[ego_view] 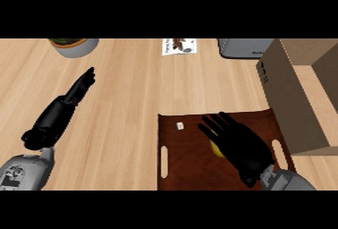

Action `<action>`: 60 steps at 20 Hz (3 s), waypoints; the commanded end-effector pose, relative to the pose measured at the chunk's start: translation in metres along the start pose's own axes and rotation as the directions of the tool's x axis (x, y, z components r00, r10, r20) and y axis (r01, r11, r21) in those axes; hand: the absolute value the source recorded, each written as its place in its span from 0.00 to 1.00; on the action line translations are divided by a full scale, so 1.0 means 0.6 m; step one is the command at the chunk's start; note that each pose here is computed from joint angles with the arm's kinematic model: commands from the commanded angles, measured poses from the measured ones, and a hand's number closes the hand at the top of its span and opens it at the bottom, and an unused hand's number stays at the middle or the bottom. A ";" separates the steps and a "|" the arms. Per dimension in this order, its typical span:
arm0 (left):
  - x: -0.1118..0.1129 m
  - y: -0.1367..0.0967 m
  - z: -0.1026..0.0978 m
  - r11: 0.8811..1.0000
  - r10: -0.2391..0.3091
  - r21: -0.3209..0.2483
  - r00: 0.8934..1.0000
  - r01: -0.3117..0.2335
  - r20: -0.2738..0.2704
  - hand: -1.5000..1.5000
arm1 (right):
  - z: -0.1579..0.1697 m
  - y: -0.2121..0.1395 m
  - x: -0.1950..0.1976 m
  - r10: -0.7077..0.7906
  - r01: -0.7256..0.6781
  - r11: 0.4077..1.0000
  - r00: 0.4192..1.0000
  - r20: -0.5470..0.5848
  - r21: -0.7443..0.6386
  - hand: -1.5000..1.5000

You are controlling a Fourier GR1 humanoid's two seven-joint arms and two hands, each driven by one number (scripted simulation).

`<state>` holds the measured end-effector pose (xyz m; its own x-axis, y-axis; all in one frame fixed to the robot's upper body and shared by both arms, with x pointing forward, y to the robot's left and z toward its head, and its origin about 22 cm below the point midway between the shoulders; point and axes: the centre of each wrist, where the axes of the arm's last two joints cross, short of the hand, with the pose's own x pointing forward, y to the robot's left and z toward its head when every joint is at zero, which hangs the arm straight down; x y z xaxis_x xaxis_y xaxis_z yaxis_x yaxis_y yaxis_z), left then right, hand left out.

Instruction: Pick the lemon from the tray and place it in the cardboard box

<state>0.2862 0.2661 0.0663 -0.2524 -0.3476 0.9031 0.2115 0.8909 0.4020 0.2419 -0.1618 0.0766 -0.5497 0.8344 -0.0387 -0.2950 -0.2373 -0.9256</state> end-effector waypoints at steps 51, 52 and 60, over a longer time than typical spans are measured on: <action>0.004 -0.026 -0.025 0.999 0.013 -0.050 0.999 -0.011 0.043 0.50 | -0.228 -0.190 -0.184 -0.388 -0.003 0.852 0.669 -0.634 -0.523 1.00; -0.007 -0.040 -0.020 0.999 0.006 -0.052 1.000 -0.005 0.020 0.50 | -0.222 -0.213 -0.200 -0.410 -0.008 0.832 0.665 -0.625 -0.554 1.00; 0.009 -0.004 -0.027 0.999 0.008 -0.033 1.000 -0.007 0.030 0.50 | -0.190 -0.292 -0.226 -0.701 -0.121 0.613 0.372 -0.608 -0.781 1.00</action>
<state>0.2972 0.2552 0.0692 -0.2777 -0.3347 0.9005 0.2468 0.8811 0.4035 0.4527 -0.1695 0.1772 0.4130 0.8678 0.2764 0.3763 0.1138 -0.9195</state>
